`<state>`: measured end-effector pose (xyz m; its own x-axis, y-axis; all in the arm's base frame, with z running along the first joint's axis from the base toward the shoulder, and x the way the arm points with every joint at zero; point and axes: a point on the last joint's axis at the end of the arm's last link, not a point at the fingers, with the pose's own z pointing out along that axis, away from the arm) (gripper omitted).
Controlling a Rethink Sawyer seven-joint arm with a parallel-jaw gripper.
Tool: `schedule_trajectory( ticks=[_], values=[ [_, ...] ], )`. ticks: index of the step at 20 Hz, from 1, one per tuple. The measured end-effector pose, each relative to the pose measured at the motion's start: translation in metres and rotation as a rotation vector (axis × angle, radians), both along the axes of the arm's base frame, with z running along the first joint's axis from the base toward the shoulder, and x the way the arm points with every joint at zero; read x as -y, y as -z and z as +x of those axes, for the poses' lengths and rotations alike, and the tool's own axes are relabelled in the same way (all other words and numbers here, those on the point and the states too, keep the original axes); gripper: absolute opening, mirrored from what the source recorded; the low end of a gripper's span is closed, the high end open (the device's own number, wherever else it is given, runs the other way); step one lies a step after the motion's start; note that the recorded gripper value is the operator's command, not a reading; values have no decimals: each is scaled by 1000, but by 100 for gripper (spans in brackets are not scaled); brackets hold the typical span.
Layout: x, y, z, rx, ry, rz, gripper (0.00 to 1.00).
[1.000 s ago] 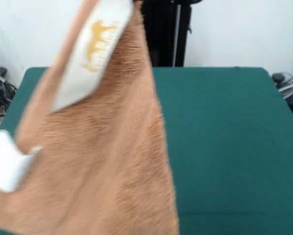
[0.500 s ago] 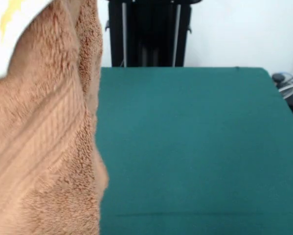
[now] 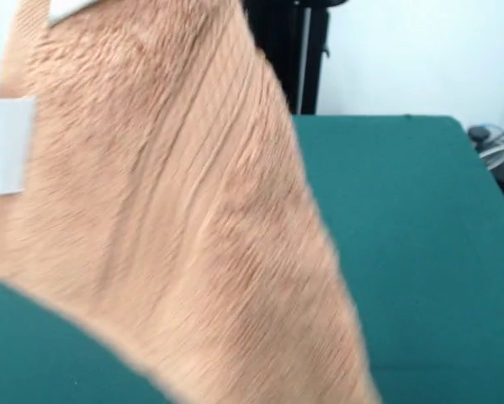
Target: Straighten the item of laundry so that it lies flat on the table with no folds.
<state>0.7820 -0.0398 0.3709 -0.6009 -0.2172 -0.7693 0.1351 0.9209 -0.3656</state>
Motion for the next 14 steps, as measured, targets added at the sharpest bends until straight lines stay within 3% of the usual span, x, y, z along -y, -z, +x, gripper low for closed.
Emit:
schedule_trajectory(
  ticks=[2, 5, 8, 11, 14],
  values=[
    [10, -1, -8, 6, 12, 18, 0],
    [55, 4, -37, -11, 76, 81, 0],
    [83, 10, -59, -30, 116, 105, 0],
    [101, 19, -79, -38, 134, 97, 0],
    [93, 25, -93, -12, 111, 71, 0]
  ],
)
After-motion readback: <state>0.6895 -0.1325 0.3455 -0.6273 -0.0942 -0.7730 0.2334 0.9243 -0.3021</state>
